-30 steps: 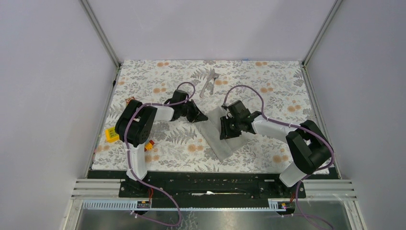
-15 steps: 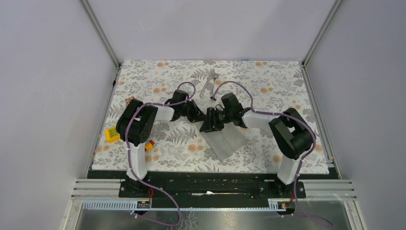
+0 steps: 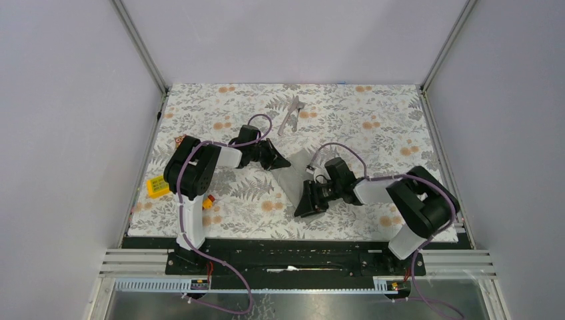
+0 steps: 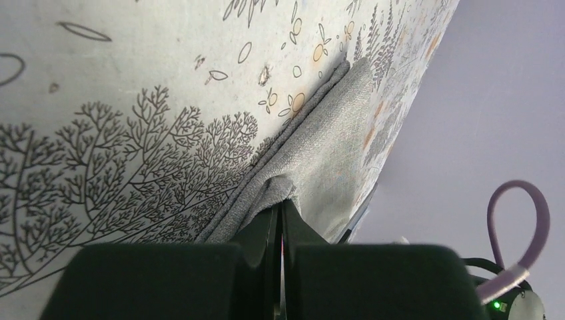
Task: Fold the napkin into a case and place the utensils inside
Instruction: Smooth out the 2/3-rectangle-folded napkin at the center of the board.
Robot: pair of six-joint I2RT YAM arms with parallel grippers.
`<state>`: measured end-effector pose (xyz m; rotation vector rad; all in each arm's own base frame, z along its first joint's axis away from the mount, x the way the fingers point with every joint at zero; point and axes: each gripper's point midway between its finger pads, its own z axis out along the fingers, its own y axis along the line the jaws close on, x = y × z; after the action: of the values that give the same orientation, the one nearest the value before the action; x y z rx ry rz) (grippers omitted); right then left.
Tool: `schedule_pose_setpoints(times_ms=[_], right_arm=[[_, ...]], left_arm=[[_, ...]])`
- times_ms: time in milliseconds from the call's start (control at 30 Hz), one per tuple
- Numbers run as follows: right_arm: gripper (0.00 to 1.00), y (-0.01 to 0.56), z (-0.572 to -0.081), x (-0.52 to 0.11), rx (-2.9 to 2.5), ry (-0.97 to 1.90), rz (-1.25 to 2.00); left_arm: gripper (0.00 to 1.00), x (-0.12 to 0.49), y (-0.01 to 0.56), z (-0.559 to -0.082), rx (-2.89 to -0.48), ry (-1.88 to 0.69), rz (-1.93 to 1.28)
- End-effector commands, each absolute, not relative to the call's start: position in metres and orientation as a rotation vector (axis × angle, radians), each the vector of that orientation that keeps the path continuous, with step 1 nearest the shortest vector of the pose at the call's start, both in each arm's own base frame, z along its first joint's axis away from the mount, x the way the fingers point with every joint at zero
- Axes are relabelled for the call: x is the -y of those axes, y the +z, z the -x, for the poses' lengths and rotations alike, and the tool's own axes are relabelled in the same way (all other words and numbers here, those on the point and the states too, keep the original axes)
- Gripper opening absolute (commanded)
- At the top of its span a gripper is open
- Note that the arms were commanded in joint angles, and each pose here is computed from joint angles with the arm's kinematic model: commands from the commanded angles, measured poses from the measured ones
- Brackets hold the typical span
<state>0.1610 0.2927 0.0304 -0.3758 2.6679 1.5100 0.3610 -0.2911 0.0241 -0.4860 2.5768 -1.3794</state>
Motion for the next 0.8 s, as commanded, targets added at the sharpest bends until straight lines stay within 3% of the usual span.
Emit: schedule_pose_setpoints(times_ms=[0, 233, 367, 500, 567, 633, 667, 767], right_arm=[[0.54, 0.038, -0.148, -0.278, -2.618, 1.477, 0.425], [0.52, 0.006, -0.139, -0.249, -2.745, 1.269, 0.293], [0.55, 0.044, -0.142, -0.245, -2.666, 1.243, 0.295], [0.71, 0.103, -0.175, -0.236, -2.543, 1.11, 0.303], [0.76, 0.106, -0.207, -0.212, -2.56, 0.931, 0.195], [0.77, 0.099, -0.236, -0.185, -2.598, 0.81, 0.05], [0.77, 0.098, -0.247, -0.175, -2.615, 0.793, -0.01], [0.76, 0.087, -0.272, -0.157, -2.653, 0.775, -0.13]], left_arm=[[0.0, 0.281, -0.005, -0.366, -2.601, -1.267, 0.496], [0.0, 0.281, 0.005, -0.368, -2.6, -1.251, 0.429], [0.21, 0.285, 0.041, -0.372, -2.549, -1.289, 0.314], [0.49, 0.293, 0.089, -0.372, -2.484, -1.366, 0.187], [0.59, 0.294, 0.109, -0.371, -2.464, -1.37, 0.129], [0.84, 0.284, 0.123, -0.367, -2.46, -1.283, 0.095], [0.89, 0.275, 0.125, -0.363, -2.468, -1.214, 0.1], [0.89, 0.249, 0.124, -0.346, -2.504, -1.084, 0.15]])
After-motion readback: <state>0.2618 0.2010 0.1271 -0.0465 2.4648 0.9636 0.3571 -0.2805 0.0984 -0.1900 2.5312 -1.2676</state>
